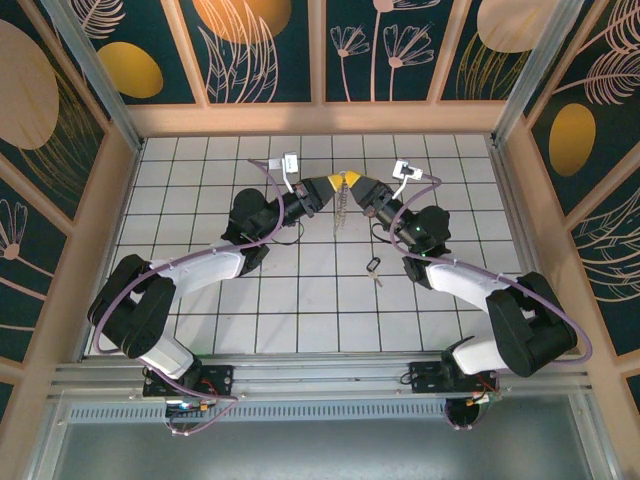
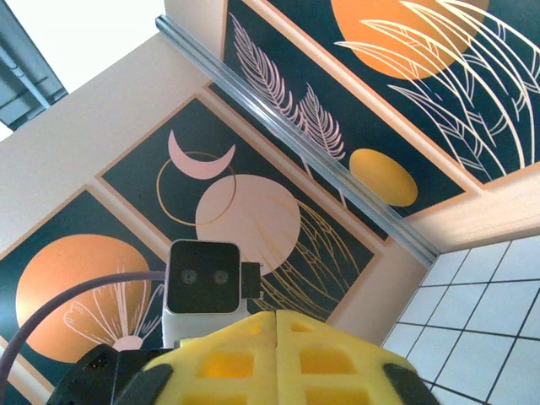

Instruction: Put the keys on the keyring

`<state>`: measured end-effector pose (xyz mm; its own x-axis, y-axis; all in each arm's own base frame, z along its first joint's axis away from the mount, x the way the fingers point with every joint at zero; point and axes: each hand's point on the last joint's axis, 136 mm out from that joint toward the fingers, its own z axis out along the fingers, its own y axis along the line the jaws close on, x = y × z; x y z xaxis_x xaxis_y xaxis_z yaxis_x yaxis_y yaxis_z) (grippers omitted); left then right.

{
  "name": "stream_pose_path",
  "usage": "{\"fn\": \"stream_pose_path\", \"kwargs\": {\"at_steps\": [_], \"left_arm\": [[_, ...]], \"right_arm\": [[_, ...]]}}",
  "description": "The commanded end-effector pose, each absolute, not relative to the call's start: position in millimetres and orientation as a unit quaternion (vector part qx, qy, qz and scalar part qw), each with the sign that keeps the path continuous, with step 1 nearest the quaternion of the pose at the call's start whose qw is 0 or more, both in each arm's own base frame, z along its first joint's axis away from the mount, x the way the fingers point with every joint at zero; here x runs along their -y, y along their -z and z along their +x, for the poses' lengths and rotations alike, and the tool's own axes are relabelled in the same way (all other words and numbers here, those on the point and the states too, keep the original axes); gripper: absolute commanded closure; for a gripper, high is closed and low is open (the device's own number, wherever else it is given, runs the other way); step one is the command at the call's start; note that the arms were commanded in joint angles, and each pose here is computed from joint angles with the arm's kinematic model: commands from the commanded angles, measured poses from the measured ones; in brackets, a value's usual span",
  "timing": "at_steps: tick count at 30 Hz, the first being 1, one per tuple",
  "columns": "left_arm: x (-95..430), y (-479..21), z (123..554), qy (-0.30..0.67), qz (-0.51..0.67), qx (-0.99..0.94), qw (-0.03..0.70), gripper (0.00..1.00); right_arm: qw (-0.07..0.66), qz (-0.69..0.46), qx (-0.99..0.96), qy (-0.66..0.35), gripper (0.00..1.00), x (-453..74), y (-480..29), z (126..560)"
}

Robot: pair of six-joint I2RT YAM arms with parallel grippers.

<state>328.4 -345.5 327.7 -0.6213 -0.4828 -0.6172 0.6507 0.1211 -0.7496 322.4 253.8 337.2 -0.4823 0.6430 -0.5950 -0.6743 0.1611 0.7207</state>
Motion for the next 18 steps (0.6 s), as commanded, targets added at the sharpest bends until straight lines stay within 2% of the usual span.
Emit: {"fn": "stream_pose_path", "kwargs": {"at_steps": [1,3,6,12,18], "left_arm": [[348.6,-349.1,322.4,0.655,0.103,-0.596,0.453,1.00],[349.1,-349.9,322.0,0.642,0.116,-0.602,0.461,1.00],[351.5,-351.0,320.5,0.623,0.141,-0.610,0.469,1.00],[364.8,-353.7,315.7,0.595,0.213,-0.622,0.462,1.00],[376.5,-349.2,308.4,0.581,0.274,-0.630,0.437,1.00]], "right_arm": [[0.526,-0.047,-0.554,-0.644,0.66,-250.8,-359.8,312.9],[0.536,-0.046,-0.559,-0.630,0.59,-239.9,-358.7,311.5],[0.549,-0.040,-0.569,-0.611,0.57,-220.2,-355.0,310.4],[0.557,-0.040,-0.587,-0.587,0.55,-191.4,-341.6,305.1],[0.544,-0.098,-0.589,-0.589,0.54,-198.2,-339.0,291.5]]}}
